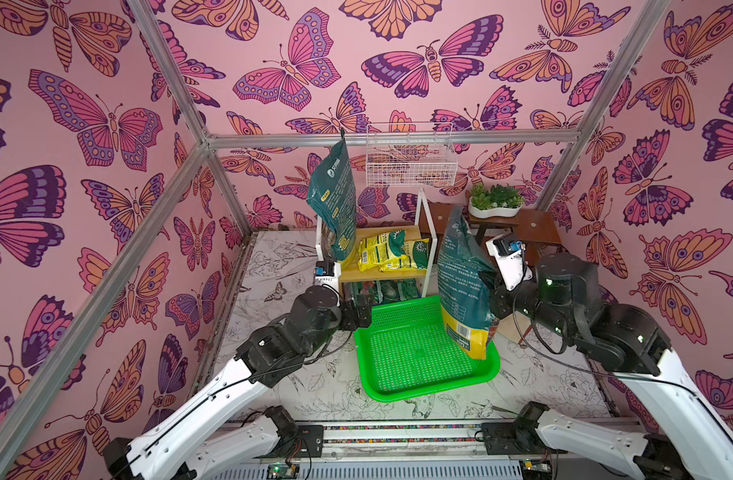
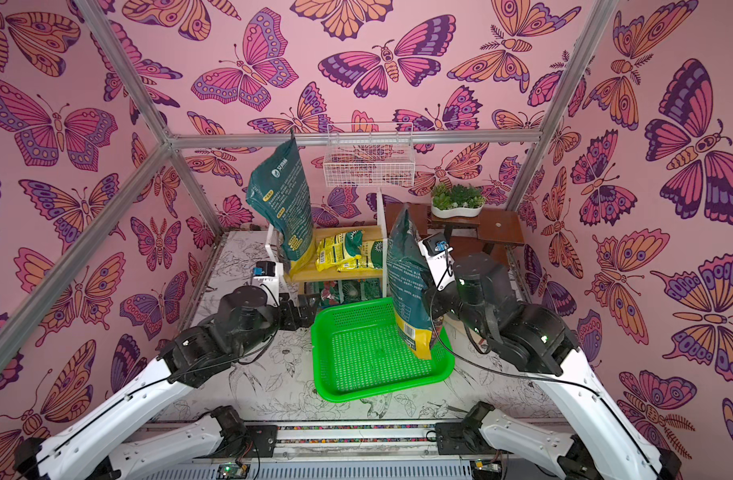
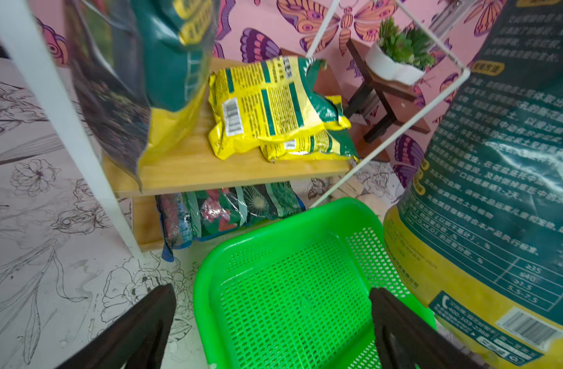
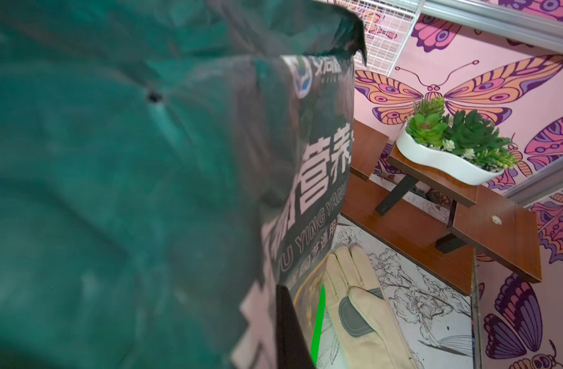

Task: Take down the fertilizer bag from the shelf
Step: Place the fertilizer bag in the storage box.

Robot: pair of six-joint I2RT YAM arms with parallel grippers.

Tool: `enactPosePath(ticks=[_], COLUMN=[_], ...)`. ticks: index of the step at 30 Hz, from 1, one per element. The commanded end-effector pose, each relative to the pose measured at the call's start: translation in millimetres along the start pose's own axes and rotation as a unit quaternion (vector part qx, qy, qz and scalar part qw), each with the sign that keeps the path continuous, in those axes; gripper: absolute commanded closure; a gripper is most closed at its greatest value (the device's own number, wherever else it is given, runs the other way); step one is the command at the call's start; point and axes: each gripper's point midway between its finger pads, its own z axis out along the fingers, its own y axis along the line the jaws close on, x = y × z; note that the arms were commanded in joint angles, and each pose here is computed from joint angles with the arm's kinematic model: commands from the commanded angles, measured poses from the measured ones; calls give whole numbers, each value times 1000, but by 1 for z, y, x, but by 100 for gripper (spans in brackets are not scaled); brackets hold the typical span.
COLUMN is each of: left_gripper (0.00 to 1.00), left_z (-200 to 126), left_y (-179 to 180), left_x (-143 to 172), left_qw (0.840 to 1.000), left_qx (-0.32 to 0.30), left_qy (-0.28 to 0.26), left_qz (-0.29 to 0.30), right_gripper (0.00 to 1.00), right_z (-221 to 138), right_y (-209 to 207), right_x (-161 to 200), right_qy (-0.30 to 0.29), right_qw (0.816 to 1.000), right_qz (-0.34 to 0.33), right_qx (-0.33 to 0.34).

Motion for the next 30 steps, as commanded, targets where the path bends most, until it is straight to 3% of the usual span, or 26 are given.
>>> enactPosePath(ticks=[1,9,16,22,30], left_gripper=[0,0,0,0,0], left_z=[6,28,38,43,44], left_y=[2,14,40,51,51], left_x=[10,68,106,118,108], left_qw=[1000,995,986,983,984], left_qx=[-14,-18,-72,-94,-100], left_qy=[13,96,147,160,149], left_qz=[8,-13,-17,-8,-7], right_gripper=[100,100,100,100,100], right_z=[-18,10,25,37,54], right_y=[-17,-2,-12,-9,-21], right_x=[-57,-37,-22,-3,34], right_qy=[-143,-167,-209,-201,-166], right_qw=[988,986,977,979,985], right_qz=[36,25,37,36,35], right_qx=[36,-5,-14,-31,6])
